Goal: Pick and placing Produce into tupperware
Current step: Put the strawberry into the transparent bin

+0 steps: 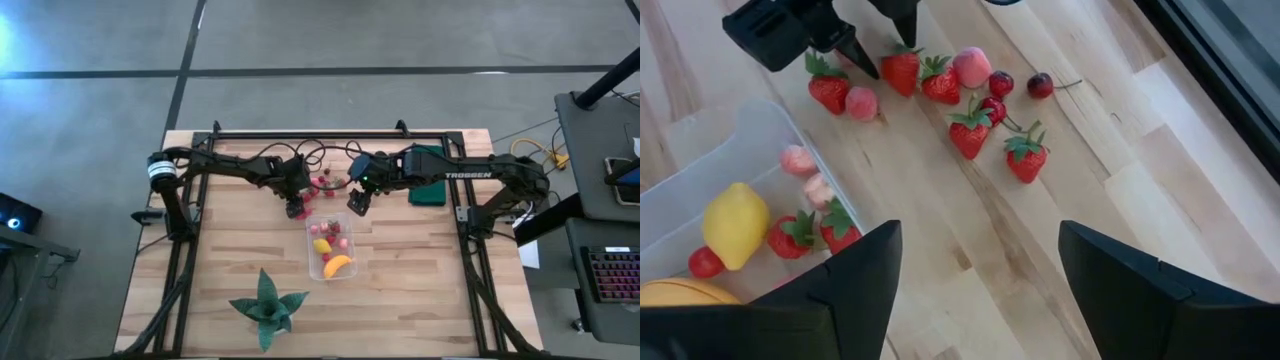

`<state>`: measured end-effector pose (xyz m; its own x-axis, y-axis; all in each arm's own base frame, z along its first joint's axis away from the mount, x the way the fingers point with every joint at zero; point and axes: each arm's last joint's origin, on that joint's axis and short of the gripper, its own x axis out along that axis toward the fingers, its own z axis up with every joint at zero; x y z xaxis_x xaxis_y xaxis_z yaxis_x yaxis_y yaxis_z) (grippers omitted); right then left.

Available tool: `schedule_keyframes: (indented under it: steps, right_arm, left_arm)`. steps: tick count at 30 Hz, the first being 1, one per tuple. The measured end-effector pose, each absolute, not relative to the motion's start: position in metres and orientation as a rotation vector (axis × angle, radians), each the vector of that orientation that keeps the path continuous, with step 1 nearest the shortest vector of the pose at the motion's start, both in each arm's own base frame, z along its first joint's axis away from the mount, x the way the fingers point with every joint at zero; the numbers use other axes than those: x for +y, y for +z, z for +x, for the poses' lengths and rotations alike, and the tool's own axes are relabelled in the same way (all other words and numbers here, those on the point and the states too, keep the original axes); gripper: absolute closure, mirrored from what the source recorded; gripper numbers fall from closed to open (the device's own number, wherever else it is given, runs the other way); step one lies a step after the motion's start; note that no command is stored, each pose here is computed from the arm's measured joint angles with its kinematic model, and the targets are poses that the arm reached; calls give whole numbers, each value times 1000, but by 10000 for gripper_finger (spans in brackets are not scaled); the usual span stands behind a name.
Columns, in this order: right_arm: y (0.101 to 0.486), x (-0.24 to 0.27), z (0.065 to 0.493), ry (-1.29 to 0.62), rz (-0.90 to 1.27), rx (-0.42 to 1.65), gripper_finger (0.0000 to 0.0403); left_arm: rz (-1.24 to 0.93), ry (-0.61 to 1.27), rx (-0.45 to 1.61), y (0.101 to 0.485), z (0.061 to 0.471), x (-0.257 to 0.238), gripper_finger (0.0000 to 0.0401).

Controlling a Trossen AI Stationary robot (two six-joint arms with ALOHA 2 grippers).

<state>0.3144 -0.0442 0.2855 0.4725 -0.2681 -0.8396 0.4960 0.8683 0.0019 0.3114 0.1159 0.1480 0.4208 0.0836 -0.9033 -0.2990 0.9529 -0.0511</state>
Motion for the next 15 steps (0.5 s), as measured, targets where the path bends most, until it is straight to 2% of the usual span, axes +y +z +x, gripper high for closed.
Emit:
schedule_keyframes:
  steps: [3,11,15]
  right_arm:
    - [285,-44,314,-474,260,975,138]
    - [284,-44,314,-475,260,977,136]
    - [284,-44,314,-475,259,979,136]
  left_arm:
    - [-209,238,1114,148,311,116,203]
    - [-197,237,1051,153,316,118,259]
    - [-177,232,987,158,321,120,264]
